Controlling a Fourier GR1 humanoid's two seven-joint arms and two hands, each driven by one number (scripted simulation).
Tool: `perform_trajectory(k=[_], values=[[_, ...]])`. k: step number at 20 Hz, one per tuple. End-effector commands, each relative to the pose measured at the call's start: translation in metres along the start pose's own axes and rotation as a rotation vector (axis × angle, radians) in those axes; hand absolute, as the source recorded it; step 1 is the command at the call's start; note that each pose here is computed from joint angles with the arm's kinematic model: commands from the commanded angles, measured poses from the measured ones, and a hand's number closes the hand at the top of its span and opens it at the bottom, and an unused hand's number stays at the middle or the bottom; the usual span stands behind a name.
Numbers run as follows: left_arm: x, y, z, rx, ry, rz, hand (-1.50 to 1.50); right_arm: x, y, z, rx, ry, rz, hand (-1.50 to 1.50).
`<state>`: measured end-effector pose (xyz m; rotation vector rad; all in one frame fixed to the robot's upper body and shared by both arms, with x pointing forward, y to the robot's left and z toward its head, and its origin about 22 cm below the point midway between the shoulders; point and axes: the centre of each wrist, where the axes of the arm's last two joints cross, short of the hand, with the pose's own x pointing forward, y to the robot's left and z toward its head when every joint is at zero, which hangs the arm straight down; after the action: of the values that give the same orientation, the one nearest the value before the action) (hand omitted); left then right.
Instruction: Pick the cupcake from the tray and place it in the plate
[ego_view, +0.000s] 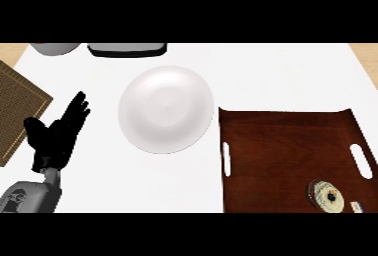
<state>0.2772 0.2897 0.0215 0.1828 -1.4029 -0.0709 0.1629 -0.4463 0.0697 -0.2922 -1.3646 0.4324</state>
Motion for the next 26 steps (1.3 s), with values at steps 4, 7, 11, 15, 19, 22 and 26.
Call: perform_trajectory(k=[4, 7, 11, 15, 19, 22, 26], values=[[-0.012, 0.003, -0.007, -0.001, 0.009, 0.0, 0.0, 0.051, -0.008, -0.008, 0.099, 0.06, 0.094, -1.5], [0.005, 0.023, -0.006, -0.01, -0.012, -0.013, 0.0, 0.06, 0.003, -0.024, 0.18, 0.137, 0.144, -1.5], [-0.002, -0.01, 0.002, -0.02, -0.001, 0.012, 0.0, 0.058, 0.016, -0.023, 0.253, 0.198, 0.237, -1.5], [0.003, -0.006, -0.006, -0.015, 0.002, -0.004, 0.0, 0.062, 0.004, -0.034, 0.288, 0.248, 0.347, -1.5], [-0.012, 0.006, -0.006, 0.006, -0.002, 0.011, 0.0, 0.059, 0.014, -0.038, 0.337, 0.277, 0.387, -1.5], [0.007, -0.003, -0.001, 0.008, -0.008, -0.004, 0.0, 0.056, 0.029, -0.038, 0.386, 0.307, 0.4, -1.5], [-0.008, -0.016, -0.009, -0.019, -0.003, 0.006, 0.0, 0.063, 0.026, -0.056, 0.428, 0.343, 0.395, -1.5]])
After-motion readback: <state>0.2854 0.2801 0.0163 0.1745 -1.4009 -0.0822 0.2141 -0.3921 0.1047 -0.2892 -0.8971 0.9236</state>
